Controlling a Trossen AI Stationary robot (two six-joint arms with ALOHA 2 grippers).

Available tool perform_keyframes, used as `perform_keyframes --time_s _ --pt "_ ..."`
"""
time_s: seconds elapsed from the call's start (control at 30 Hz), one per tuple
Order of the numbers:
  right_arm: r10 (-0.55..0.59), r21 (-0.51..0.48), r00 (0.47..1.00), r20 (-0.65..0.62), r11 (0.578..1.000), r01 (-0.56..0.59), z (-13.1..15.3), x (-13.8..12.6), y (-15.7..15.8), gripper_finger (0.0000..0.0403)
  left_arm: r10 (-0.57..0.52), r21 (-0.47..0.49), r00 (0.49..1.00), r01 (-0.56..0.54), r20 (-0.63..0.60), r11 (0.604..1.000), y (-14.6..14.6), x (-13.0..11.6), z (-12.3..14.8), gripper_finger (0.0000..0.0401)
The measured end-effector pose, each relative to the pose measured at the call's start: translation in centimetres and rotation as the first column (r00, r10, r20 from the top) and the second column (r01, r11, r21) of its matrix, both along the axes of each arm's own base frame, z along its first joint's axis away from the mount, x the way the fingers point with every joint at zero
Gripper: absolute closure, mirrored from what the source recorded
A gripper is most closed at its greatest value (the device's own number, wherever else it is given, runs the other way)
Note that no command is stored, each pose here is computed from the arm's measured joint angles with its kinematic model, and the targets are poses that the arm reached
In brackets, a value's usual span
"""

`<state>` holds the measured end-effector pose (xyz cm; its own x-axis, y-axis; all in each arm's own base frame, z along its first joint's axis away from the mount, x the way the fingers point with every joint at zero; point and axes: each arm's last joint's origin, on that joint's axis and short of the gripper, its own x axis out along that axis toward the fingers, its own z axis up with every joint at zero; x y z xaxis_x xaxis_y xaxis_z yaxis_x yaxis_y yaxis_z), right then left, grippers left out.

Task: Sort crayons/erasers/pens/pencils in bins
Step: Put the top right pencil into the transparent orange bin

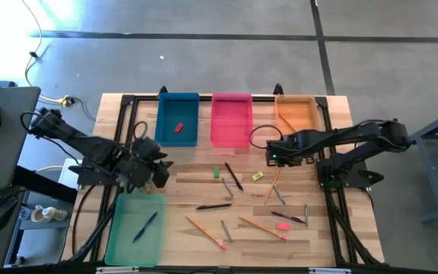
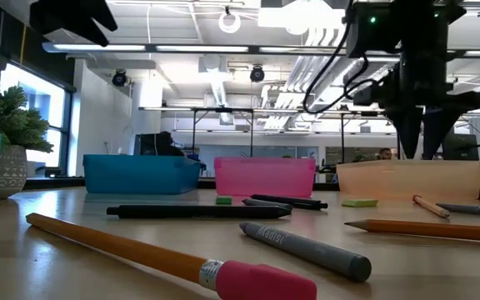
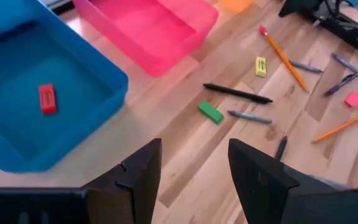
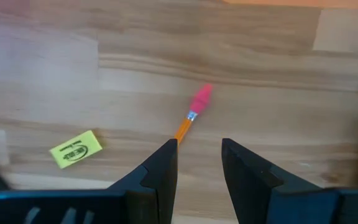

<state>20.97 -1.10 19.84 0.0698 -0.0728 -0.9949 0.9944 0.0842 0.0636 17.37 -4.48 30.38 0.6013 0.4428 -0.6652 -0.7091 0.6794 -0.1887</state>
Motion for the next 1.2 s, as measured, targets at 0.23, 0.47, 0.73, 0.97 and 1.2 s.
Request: perform_keyframes --time_s 0.23,0.47,0.73,0.97,1.2 --pt "-0.059 0.019 0.998 -0.034 0.998 0.059 -1.8 1.3 0.0 0.0285 -0.035 0.033 0.999 0.035 0.019 0.999 1.1 -1.2 1.1 0.0229" --pt "-0.127 0.016 0.988 -0.090 0.992 0.129 -3.1 1.8 0.0 0.0285 -0.066 0.062 0.998 0.064 0.020 0.996 1.6 -1.9 1.6 0.0229" --pt "-0.165 -0.003 0.977 -0.135 0.986 0.166 -4.6 2.4 -0.1 0.0285 -0.099 0.091 0.995 0.098 -0.003 0.991 1.6 -1.9 1.6 0.0229" --pt "-0.184 -0.027 0.967 -0.174 0.983 0.182 -5.8 2.7 -0.2 0.0285 -0.109 0.098 0.994 0.110 -0.012 0.989 1.6 -1.9 1.6 0.0229" --pt "-0.184 -0.036 0.965 -0.187 0.983 0.180 -6.4 3.1 -0.3 0.0288 -0.118 0.087 0.993 0.119 -0.016 0.989 1.5 -2.0 1.6 0.0229"
